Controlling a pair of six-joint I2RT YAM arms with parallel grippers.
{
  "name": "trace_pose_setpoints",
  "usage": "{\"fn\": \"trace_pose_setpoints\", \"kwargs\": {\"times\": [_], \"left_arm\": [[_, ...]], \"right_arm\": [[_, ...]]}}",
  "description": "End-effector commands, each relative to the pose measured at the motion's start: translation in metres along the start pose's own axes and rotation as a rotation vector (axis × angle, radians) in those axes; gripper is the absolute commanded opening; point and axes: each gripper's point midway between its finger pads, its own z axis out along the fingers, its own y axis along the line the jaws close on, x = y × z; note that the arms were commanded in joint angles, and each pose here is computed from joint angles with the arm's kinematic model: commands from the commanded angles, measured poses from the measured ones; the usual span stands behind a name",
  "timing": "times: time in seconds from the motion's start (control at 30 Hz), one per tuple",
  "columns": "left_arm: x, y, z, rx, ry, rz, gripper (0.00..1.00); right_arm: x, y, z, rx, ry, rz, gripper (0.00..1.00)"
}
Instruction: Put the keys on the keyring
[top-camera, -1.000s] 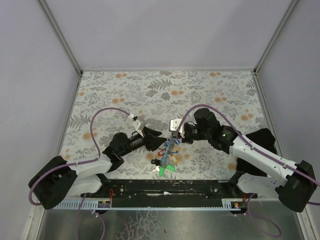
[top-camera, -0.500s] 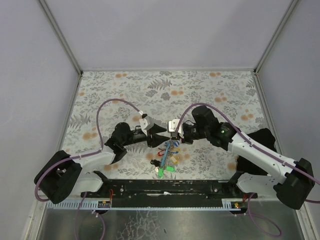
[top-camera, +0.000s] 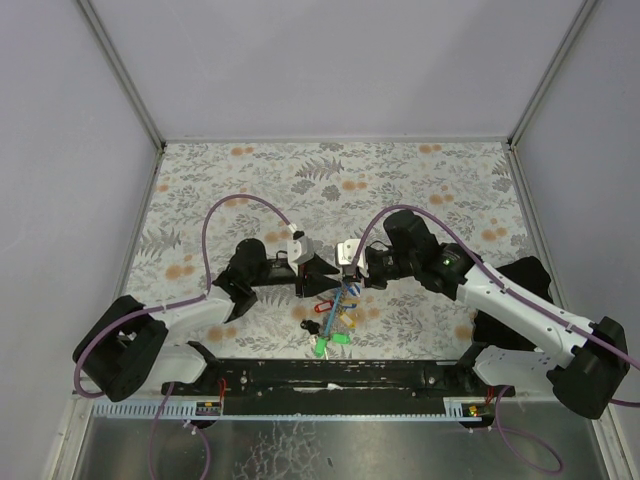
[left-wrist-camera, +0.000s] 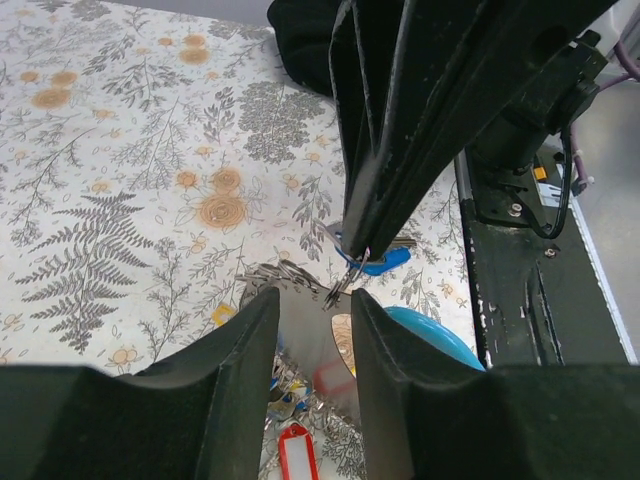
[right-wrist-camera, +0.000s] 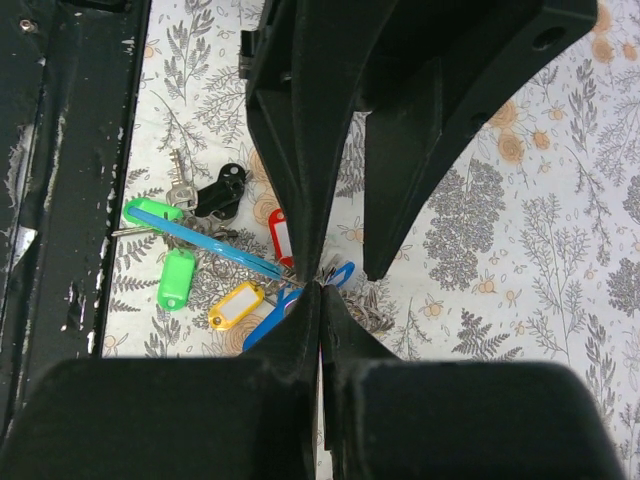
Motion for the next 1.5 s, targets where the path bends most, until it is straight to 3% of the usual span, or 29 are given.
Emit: {"fn": "trace_pose_setpoints", "kwargs": {"times": [0.0,0.13,0.5,0.93,1.2,1.47], "left_arm": [[-0.015,-0.003,0.005,0.056,-0.027,0.037,0.33],[-0.015,-0.004,0.006,0.070,-0.026,0.031,0.28],[-0.019,-0.012,0.007,0.111,-0.035,0.025,0.00],[-0.031,0.031,-0.009,-0.248,-0.139,-0.164,0.00],[-0.046,0.045,-0.018,-0.373,-0.251,-0.303,0.00],[-0.029,0.075,-0.025,-0.540,-0.163,-0.313,0.04]], "right_arm": [[-0.033,-0.007,-0.005,-0.002,-0.087,-0.066,0.00],[-0.035,-0.005,-0.006,-0.010,-0.093,-0.066,0.00],[-0.033,-0.006,-0.005,-0.005,-0.083,-0.060,0.00],[-0.005,-0.002,-0.014,0.098,-0.028,0.008,0.00],[-0.003,-0.005,-0.003,0.105,-0.061,0.019,0.00],[0.011,-0.033,0.015,0.190,-0.012,0.053,0.00]]}}
